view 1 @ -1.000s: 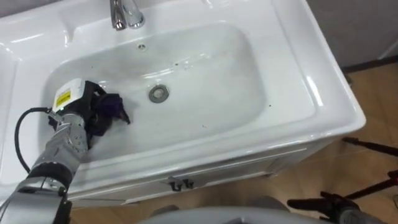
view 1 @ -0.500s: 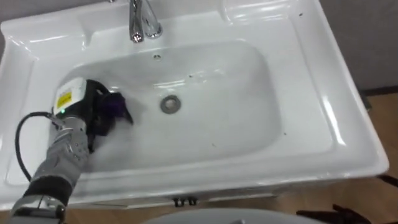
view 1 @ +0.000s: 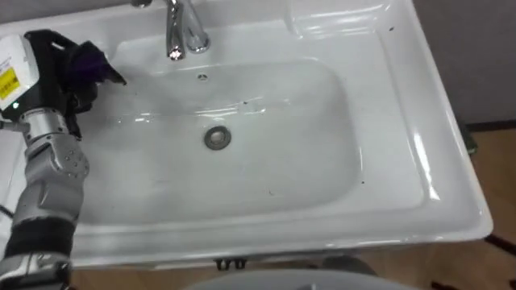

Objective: Wipe basin

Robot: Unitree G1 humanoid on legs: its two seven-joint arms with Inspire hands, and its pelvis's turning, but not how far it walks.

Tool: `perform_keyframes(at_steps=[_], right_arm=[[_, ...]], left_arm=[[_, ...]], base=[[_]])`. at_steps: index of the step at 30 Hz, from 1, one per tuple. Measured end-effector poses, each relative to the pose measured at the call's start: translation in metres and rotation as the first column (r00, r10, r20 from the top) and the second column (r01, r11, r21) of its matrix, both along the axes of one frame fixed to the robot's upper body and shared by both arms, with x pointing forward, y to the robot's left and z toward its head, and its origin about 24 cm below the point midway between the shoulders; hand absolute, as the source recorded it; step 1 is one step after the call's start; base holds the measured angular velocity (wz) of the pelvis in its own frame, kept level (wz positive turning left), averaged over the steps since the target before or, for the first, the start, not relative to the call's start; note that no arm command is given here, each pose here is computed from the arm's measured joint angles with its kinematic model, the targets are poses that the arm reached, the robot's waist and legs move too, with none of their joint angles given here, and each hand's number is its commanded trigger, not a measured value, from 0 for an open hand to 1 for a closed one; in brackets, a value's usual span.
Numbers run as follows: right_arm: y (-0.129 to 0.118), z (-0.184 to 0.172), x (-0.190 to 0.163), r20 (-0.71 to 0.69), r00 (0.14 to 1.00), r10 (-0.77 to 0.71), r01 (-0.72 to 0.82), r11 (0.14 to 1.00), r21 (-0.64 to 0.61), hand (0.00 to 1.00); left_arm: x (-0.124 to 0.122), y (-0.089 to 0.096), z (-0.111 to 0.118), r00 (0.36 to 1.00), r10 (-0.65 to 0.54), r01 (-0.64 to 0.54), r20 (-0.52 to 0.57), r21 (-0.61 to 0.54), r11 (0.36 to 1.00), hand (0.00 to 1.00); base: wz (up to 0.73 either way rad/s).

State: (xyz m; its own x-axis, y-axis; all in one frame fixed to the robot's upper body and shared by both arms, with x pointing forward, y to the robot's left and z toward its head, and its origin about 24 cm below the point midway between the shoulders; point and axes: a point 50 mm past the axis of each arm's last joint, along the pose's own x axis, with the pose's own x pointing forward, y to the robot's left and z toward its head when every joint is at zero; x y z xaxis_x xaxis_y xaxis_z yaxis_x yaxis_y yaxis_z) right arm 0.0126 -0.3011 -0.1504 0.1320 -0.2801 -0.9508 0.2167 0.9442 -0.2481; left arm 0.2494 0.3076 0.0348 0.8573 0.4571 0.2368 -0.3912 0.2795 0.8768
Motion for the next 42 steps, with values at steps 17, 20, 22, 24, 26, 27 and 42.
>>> perform_keyframes(at_steps=[17, 20, 22, 24, 26, 27, 42], right_arm=[[0.006, -0.003, -0.004, -0.036, 0.999, 0.012, -0.011, 1.0, 0.025, 0.0], [0.007, -0.003, -0.008, -0.046, 0.999, 0.024, -0.022, 0.999, 0.035, 0.0], [0.007, -0.003, -0.005, -0.04, 0.999, 0.029, -0.027, 0.999, 0.043, 0.0], [0.007, -0.003, -0.005, -0.036, 0.999, 0.027, -0.025, 0.998, 0.053, 0.0], [0.008, -0.003, -0.005, -0.034, 0.999, 0.027, -0.025, 0.998, 0.06, 0.0], [0.008, -0.003, -0.005, -0.034, 0.999, 0.027, -0.025, 0.998, 0.062, 0.0], [0.01, -0.004, -0.01, -0.062, 0.998, 0.026, -0.021, 0.997, 0.081, 0.0]], left_arm=[[-0.008, 0.006, 0.0, 0.997, 0.063, -0.065, 0.048, 0.029, 0.997, 1.0], [-0.014, 0.01, -0.004, 0.996, 0.079, -0.08, 0.035, 0.029, 0.996, 1.0], [-0.019, 0.013, -0.006, 0.995, 0.096, -0.096, 0.024, 0.028, 0.995, 1.0], [-0.024, 0.015, -0.01, 0.994, 0.107, -0.107, 0.009, 0.029, 0.994, 1.0], [-0.028, 0.016, -0.013, 0.994, 0.112, -0.111, -0.009, 0.029, 0.993, 1.0], [-0.031, 0.017, -0.016, 0.993, 0.118, -0.117, -0.026, 0.03, 0.993, 1.0], [-0.044, 0.02, -0.027, 0.985, 0.145, -0.143, -0.098, 0.026, 0.989, 1.0]], base=[[0.06], [0.0], [0.0], [0.02], [0.04], [0.0], [0.0]])
